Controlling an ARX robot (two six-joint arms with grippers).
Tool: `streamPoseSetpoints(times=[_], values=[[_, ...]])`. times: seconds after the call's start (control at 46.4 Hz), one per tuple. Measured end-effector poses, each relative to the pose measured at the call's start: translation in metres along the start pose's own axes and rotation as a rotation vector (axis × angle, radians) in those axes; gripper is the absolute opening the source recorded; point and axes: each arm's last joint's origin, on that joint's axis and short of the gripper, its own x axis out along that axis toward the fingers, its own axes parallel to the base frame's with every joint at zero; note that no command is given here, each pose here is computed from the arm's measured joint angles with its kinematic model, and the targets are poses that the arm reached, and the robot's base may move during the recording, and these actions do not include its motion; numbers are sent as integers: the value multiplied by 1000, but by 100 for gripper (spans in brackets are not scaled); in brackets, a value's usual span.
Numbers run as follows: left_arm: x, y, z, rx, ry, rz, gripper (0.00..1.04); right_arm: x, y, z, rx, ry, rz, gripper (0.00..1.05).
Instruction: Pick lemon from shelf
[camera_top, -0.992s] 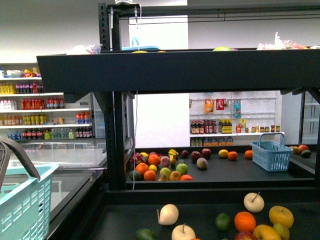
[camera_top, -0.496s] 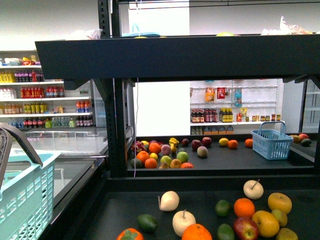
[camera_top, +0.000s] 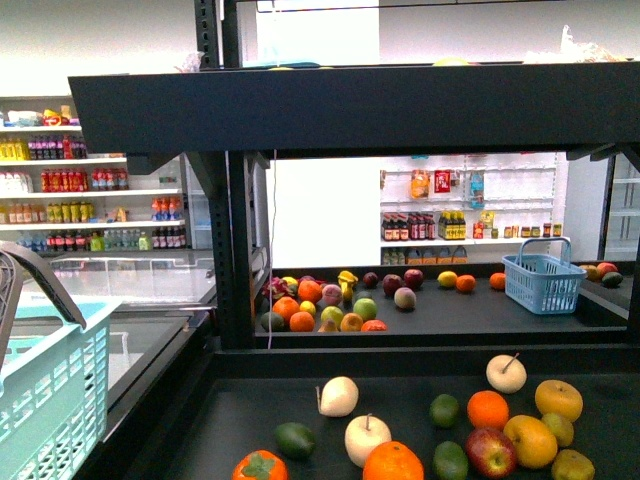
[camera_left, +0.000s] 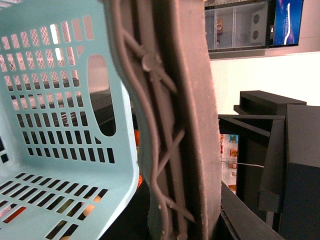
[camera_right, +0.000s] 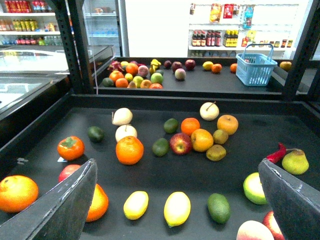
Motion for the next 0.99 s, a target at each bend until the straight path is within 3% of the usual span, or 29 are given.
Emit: streamPoseSetpoints(times=[0.237, 0.518, 0.712, 0.992], values=[[-6, -6, -4, 47, 30, -1, 14, 0, 0, 0, 0, 0, 0, 97], [-41, -30, -24, 334, 245, -28, 14, 0, 0, 0, 0, 0, 0, 97], [-78, -45, -65, 580, 524, -117, 10, 0, 0, 0, 0, 0, 0, 97], [-96, -50, -119, 777, 713, -236, 8, 0, 0, 0, 0, 0, 0, 97]])
